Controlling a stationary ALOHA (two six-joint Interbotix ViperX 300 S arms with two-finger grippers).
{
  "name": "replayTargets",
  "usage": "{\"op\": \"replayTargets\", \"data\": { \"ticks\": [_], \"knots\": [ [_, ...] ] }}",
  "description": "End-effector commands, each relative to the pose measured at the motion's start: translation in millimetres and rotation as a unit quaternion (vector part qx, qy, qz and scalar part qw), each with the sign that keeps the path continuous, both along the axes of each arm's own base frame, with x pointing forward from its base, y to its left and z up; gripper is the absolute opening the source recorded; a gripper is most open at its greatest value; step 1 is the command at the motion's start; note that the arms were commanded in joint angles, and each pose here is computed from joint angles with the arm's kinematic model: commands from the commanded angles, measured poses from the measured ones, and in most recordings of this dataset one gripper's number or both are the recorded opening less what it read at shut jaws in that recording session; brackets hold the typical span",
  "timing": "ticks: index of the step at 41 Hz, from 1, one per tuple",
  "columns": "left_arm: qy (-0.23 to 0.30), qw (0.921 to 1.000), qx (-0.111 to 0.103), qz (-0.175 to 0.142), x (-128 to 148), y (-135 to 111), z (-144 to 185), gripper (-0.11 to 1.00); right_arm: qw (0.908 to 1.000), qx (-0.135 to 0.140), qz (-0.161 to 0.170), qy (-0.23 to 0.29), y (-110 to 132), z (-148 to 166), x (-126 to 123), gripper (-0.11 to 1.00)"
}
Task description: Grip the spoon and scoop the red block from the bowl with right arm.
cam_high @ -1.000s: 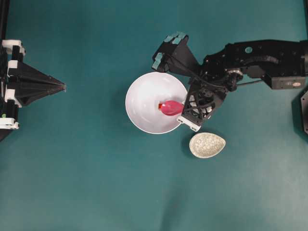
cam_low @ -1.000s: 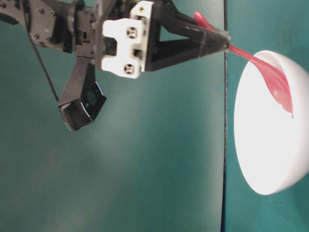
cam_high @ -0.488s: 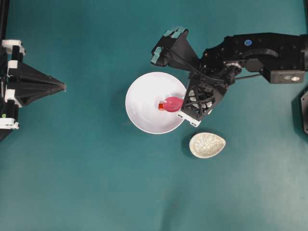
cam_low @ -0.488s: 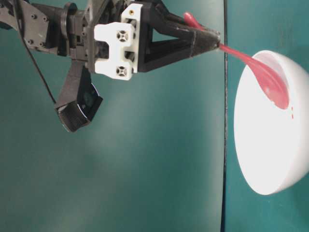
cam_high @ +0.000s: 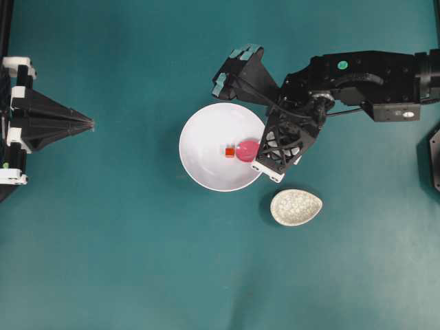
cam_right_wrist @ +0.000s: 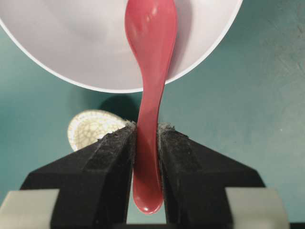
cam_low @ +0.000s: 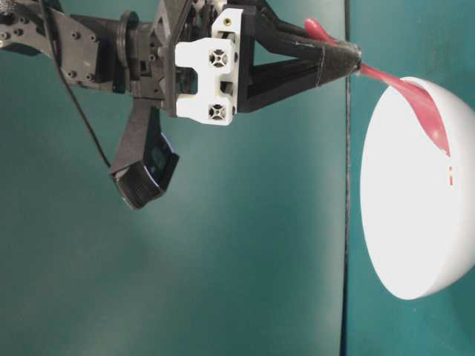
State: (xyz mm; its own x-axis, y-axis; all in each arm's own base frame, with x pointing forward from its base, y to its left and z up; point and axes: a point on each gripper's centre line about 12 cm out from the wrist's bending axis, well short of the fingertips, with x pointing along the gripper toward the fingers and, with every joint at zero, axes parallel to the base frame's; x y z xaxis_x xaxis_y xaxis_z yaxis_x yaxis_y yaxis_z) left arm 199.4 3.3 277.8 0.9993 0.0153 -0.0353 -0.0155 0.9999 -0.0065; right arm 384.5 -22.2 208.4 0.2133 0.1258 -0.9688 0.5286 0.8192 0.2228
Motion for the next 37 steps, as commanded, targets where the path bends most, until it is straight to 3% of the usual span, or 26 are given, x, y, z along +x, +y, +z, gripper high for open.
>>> {"op": "replayTargets", "data": {
  "ticks": [1,16,37],
  "knots": [
    [-0.005,1.0000,0.002,-0.002,2.0,-0.7,3.8,0.00,0.9997,-0.003,-0.002,-0.023,-2.7,13.7,6.2,0.22],
    [-0.006,1.0000,0.003,-0.001,2.0,-0.4,4.0,0.00,0.9994,-0.008,0.008,-0.034,-4.7,8.4,22.3,0.22],
    [-0.003,1.0000,0.003,-0.002,1.5,-0.7,1.4,0.00,0.9973,-0.006,-0.001,-0.073,-5.9,7.2,42.7,0.22]
  ]
}}
